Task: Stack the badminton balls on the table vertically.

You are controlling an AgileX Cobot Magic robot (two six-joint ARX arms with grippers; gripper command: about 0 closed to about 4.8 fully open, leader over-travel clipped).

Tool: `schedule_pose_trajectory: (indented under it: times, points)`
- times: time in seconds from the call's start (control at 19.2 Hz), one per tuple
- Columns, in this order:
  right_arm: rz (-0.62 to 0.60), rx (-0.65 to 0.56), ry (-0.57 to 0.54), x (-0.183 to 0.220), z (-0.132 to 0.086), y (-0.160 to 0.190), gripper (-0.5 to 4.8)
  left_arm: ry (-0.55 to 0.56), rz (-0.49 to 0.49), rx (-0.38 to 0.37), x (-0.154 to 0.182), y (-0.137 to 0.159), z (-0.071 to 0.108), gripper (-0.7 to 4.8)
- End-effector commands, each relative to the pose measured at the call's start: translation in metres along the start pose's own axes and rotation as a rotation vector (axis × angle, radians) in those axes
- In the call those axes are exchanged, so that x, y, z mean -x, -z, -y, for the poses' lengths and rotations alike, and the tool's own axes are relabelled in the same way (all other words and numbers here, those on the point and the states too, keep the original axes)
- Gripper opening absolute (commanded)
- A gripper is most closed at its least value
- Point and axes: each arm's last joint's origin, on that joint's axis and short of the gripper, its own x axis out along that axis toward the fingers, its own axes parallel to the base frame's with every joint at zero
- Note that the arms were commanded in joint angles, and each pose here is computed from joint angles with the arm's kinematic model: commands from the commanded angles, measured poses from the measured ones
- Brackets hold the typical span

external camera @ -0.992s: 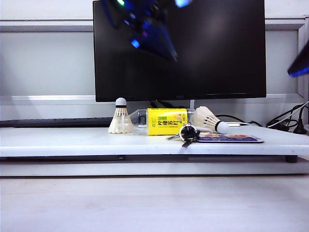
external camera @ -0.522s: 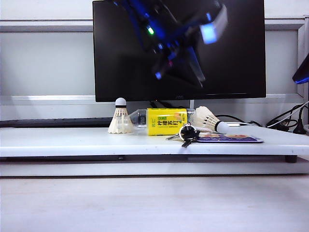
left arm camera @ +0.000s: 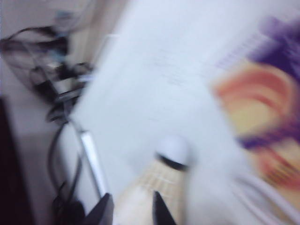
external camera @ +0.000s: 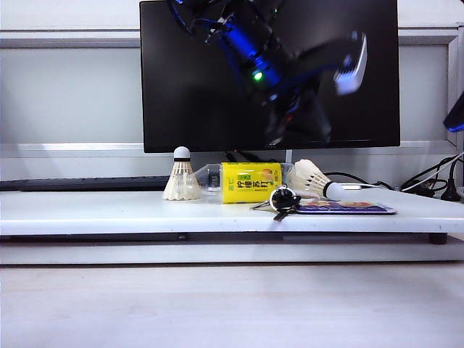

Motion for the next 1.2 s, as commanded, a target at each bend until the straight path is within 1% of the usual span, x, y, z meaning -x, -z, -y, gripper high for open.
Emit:
schedule_pose_trajectory:
  times: [0.05,0.1,0.16,0.26,0.37,0.47,0.63,0.78,0.84,0.99,1.15,1.2]
  points:
    - [0.057,0.029,0.044,0.002,0.000,-0.006,-0.01,-0.152,0.049,0.292,0.004,-0.004,-0.018,1.21]
    - [0.063,0.030,0.054,0.002,0.000,-0.006,-0.01,-0.158,0.044,0.340,0.005,-0.003,-0.018,1.21]
    - [0.067,0.029,0.073,0.002,0.001,-0.006,-0.01,-0.170,0.023,0.418,0.007,-0.003,-0.019,1.21]
    - [0.072,0.028,0.107,0.001,0.002,-0.007,-0.01,-0.182,-0.027,0.526,0.008,-0.003,-0.019,1.21]
    - [0.073,0.025,0.132,0.001,0.003,-0.007,0.00,-0.134,-0.058,0.602,0.014,-0.003,-0.016,1.21]
    - [0.059,0.004,0.133,-0.001,0.003,-0.009,0.00,-0.087,-0.082,0.656,0.024,-0.004,-0.015,1.21]
    - [0.022,-0.025,0.113,-0.007,0.002,-0.024,0.00,-0.057,-0.102,0.701,0.042,-0.007,-0.018,1.21]
    - [-0.006,-0.026,0.108,-0.017,0.001,-0.050,0.05,-0.024,-0.141,0.741,0.067,-0.012,-0.021,1.21]
    - [-0.009,-0.027,0.109,-0.019,0.001,-0.055,0.15,-0.014,-0.148,0.751,0.073,-0.013,-0.021,1.21]
    - [-0.030,-0.016,0.112,-0.033,0.002,-0.082,0.89,0.052,-0.224,0.779,0.105,-0.010,-0.019,1.21]
    - [-0.045,-0.001,0.099,-0.047,0.004,-0.102,0.95,0.120,-0.287,0.803,0.127,-0.005,-0.014,1.21]
    - [-0.053,0.014,0.097,-0.053,0.005,-0.110,0.95,0.148,-0.317,0.827,0.137,-0.001,-0.012,1.21]
